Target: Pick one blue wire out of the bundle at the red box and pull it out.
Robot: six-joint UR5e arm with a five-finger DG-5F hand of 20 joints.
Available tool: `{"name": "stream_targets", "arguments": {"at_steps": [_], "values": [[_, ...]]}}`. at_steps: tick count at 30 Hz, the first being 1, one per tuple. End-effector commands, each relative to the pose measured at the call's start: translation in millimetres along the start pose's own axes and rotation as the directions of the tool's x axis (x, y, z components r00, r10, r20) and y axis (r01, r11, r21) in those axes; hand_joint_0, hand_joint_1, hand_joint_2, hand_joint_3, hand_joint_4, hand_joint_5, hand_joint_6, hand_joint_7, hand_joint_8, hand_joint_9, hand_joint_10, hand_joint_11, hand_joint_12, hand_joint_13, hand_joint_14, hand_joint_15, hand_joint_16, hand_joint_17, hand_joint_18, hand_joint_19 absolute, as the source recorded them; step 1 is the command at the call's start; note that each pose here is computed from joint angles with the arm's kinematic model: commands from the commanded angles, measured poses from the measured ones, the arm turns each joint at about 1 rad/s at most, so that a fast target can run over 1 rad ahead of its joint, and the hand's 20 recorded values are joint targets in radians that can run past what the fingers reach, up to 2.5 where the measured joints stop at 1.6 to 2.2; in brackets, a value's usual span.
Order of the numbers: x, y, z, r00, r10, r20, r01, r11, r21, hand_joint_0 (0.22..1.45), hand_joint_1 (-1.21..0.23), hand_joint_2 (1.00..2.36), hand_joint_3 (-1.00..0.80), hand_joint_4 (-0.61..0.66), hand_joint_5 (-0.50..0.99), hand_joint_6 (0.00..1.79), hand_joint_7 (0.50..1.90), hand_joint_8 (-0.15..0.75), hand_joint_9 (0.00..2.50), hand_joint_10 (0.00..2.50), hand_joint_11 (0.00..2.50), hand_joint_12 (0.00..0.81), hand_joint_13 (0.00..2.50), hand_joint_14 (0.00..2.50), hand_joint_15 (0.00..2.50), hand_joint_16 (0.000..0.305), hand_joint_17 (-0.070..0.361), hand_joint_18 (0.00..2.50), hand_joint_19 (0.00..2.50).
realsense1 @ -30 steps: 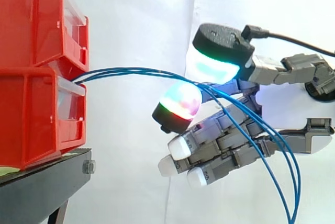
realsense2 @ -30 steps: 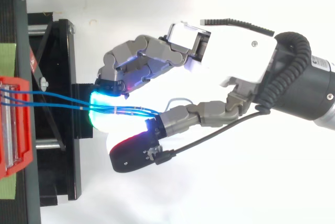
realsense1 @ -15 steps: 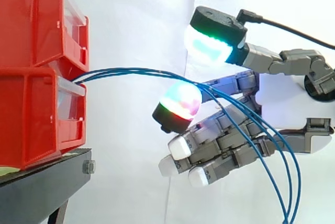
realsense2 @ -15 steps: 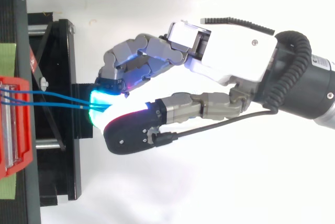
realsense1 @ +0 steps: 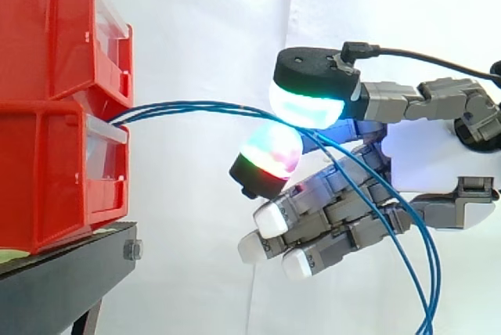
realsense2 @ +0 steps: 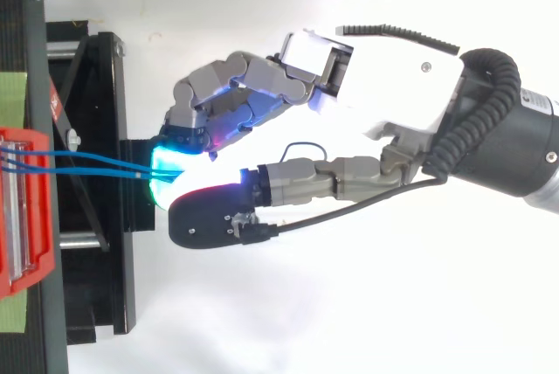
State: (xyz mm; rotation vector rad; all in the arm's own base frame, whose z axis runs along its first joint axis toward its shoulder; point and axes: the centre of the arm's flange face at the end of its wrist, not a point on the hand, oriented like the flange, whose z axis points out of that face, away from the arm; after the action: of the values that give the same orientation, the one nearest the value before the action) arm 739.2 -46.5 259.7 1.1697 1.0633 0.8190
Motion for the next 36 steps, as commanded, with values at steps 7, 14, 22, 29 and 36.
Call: {"name": "stream_targets", "arguments": {"at_steps": [7, 14, 22, 29, 36], "values": [[-0.1, -2.2, -1.5, 1.0000, -0.007, -0.005, 0.007, 0.9998, 0.016, 0.50, -0.81, 1.00, -0.46, 0.25, -0.15, 0.88, 1.07, 0.403, 0.92, 0.01, 0.44, 0.460, 0.54, 0.01, 0.18, 0.057, 0.129, 0.61, 0.35], [0.0, -0.8, -1.3, 0.9999, -0.010, -0.007, 0.010, 0.9999, 0.011, 0.44, -0.52, 1.00, -0.50, 0.25, -0.15, 0.88, 1.02, 0.435, 0.94, 0.01, 0.43, 0.492, 0.55, 0.01, 0.18, 0.064, 0.144, 0.64, 0.33], [0.4, -1.8, -2.3, 0.9999, -0.011, -0.006, 0.011, 0.9998, 0.017, 0.54, -0.66, 1.01, -0.33, 0.25, -0.15, 0.86, 1.05, 0.404, 0.94, 0.01, 0.43, 0.452, 0.54, 0.01, 0.17, 0.056, 0.126, 0.59, 0.35], [2.1, -1.6, -1.9, 0.9999, -0.011, -0.008, 0.011, 0.9998, 0.014, 0.57, -0.76, 1.01, -0.28, 0.24, -0.15, 0.87, 1.08, 0.400, 0.94, 0.01, 0.45, 0.442, 0.54, 0.01, 0.17, 0.055, 0.123, 0.60, 0.34], [0.9, -1.9, -1.6, 0.9999, -0.011, -0.005, 0.011, 0.9998, 0.015, 0.63, -0.94, 1.01, -0.44, 0.22, -0.16, 0.88, 1.05, 0.369, 0.91, 0.01, 0.46, 0.430, 0.52, 0.01, 0.16, 0.053, 0.120, 0.59, 0.33]]}}
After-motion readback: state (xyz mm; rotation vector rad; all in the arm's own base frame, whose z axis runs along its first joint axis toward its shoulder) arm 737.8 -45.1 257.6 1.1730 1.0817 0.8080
